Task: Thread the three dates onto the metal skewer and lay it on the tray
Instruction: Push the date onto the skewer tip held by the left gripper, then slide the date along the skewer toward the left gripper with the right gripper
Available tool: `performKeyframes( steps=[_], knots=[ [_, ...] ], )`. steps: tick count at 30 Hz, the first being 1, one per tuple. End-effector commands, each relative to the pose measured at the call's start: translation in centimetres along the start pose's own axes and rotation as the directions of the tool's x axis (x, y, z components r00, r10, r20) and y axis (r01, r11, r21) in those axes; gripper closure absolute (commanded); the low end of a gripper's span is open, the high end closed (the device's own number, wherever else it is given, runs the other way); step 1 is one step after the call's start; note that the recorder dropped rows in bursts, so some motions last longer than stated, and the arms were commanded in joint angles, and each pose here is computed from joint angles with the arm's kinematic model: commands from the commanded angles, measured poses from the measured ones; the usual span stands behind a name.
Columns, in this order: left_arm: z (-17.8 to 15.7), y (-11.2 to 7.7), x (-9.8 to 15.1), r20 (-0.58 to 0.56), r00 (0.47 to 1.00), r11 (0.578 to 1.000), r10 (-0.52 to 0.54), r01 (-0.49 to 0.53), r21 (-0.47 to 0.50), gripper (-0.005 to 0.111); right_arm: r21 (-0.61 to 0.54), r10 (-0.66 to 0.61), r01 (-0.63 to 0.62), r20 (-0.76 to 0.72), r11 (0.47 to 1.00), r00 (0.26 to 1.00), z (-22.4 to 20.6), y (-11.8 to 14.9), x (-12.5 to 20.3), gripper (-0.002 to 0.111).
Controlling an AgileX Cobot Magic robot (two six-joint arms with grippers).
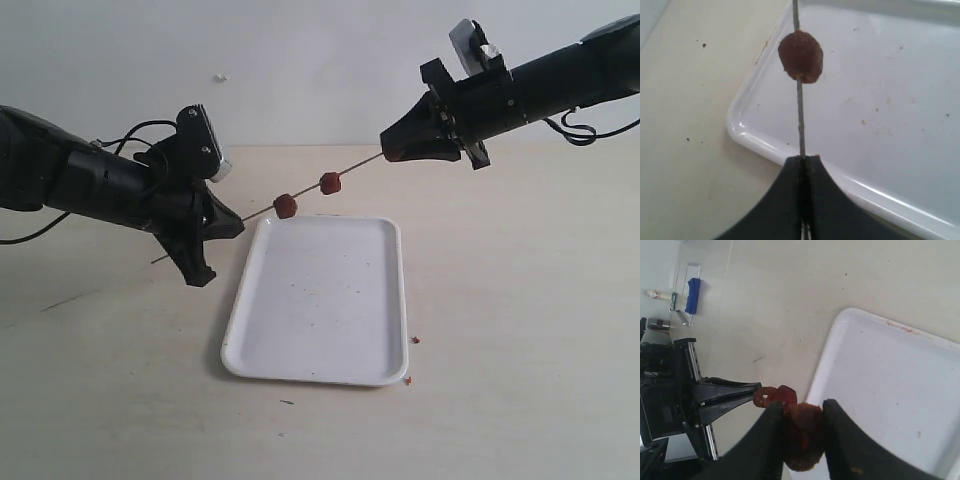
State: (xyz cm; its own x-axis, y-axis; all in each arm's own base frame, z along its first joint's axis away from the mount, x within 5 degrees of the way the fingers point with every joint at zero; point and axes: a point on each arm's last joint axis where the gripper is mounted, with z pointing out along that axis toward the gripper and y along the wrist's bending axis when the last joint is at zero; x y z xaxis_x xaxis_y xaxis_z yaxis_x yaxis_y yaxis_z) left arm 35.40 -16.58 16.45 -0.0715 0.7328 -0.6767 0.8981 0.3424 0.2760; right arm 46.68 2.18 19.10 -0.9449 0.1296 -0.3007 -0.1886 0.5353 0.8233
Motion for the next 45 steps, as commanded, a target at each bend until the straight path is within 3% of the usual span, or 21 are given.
performKeyframes(
  steps=[1,20,45],
  knots=[
    [0.0,-0.3,-0.5,0.026,1.0,1.0,-0.008,0.008,0.024,0.107,-0.017,-0.021,0.021,-0.012,1.0,1.0,0.7,0.5,0.2,0.082],
    [-0.2,-0.2,-1.8,0.109,0.993,0.997,-0.045,0.037,0.072,0.107,-0.016,0.003,-0.004,-0.028,1.0,1.0,1.4,-0.6,0.4,0.084],
    [-0.3,0.2,-2.4,0.157,0.978,0.99,-0.138,0.131,0.052,0.107,-0.057,-0.071,0.065,-0.121,0.996,0.99,5.7,2.4,1.7,0.085]
  ],
)
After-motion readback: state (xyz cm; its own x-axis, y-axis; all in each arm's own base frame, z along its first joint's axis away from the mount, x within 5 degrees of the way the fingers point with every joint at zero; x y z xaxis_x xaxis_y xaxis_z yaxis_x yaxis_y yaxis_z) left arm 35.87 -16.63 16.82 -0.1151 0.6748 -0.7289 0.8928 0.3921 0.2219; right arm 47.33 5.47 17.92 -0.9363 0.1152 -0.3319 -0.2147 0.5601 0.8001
